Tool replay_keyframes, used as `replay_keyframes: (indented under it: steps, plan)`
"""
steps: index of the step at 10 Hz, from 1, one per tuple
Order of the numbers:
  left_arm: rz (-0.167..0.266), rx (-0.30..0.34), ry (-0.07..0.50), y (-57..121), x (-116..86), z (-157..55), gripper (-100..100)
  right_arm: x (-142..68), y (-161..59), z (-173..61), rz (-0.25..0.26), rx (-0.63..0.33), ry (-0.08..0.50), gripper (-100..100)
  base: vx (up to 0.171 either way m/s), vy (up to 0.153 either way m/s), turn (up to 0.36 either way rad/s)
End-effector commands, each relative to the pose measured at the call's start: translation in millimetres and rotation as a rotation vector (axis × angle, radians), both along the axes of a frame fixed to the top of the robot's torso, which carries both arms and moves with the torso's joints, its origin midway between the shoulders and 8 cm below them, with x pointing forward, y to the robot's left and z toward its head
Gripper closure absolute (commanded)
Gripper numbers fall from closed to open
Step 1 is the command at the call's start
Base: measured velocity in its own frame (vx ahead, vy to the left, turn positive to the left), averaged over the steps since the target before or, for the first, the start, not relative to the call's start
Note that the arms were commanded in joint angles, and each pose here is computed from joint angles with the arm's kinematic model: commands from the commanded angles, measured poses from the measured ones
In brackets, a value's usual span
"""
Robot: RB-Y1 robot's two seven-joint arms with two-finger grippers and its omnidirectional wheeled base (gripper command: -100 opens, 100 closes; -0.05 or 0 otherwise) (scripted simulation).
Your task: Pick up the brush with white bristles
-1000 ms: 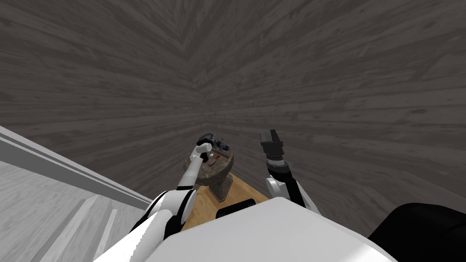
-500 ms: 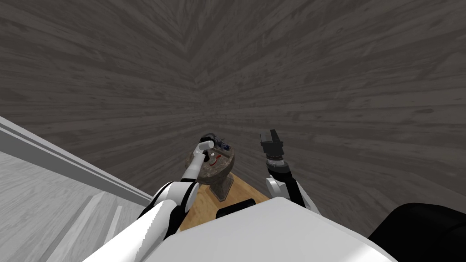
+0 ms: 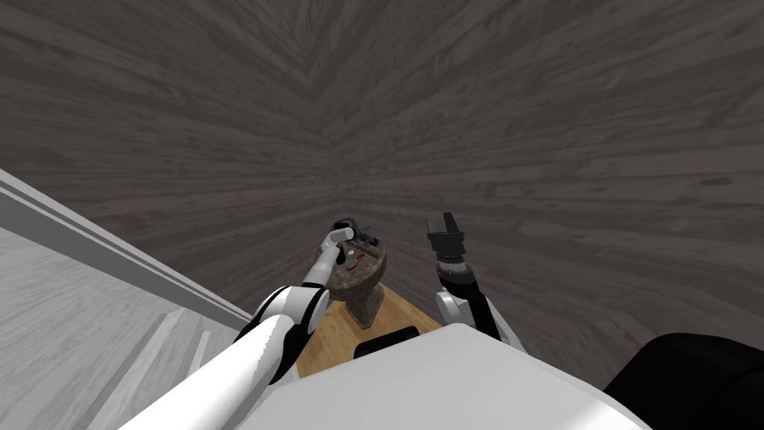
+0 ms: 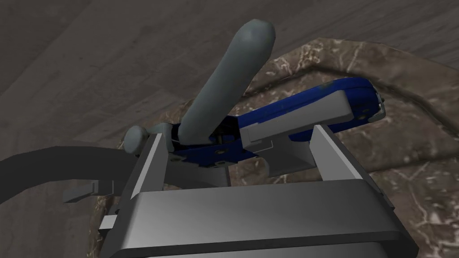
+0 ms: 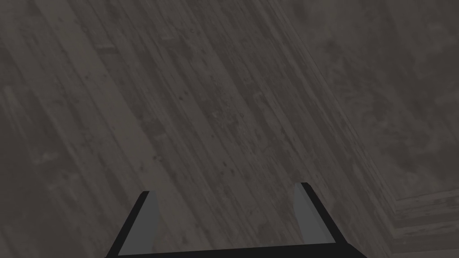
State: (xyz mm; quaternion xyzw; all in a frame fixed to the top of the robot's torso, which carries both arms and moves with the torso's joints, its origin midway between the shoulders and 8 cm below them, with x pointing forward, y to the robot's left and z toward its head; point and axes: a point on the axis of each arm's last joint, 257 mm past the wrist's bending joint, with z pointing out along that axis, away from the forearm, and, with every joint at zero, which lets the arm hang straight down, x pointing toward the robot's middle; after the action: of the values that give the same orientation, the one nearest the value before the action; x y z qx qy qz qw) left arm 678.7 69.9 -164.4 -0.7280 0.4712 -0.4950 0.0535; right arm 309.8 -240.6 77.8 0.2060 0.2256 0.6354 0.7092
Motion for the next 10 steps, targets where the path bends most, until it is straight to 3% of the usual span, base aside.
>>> replay_keyframes:
  steps: [1, 2, 4, 5, 7, 9, 10]
  plan:
    - [0.000, 0.006, 0.039, -0.5, -3.4, -13.4, -100, 0.0, 0.0, 0.0, 0.000, 0.000, 0.000, 0, 0.000, 0.000, 0.000]
    - [-0.017, 0.004, 0.095, -11.7, -8.7, -16.5, -100, 0.0, 0.0, 0.0, 0.000, 0.000, 0.000, 0, -0.002, 0.017, 0.036]
    - [-0.010, 0.008, 0.122, -8.3, -11.1, -28.5, -100, 0.0, 0.0, 0.0, 0.000, 0.000, 0.000, 0, -0.005, 0.011, 0.015]
    - [-0.025, 0.010, 0.175, -18.1, -17.5, -31.1, -100, 0.0, 0.0, 0.0, 0.000, 0.000, 0.000, 0, 0.005, 0.017, 0.049]
    - [-0.024, 0.019, 0.262, -20.1, -27.7, -51.8, -100, 0.0, 0.0, 0.0, 0.000, 0.000, 0.000, 0, -0.006, 0.020, 0.033]
    - [-0.022, 0.022, 0.279, -18.4, -30.4, -57.8, -100, 0.0, 0.0, 0.0, 0.000, 0.000, 0.000, 0, 0.002, 0.009, 0.023]
    - [-0.028, 0.031, 0.338, -23.1, -39.6, -65.9, -100, 0.0, 0.0, 0.0, 0.000, 0.000, 0.000, 0, 0.013, 0.005, 0.040]
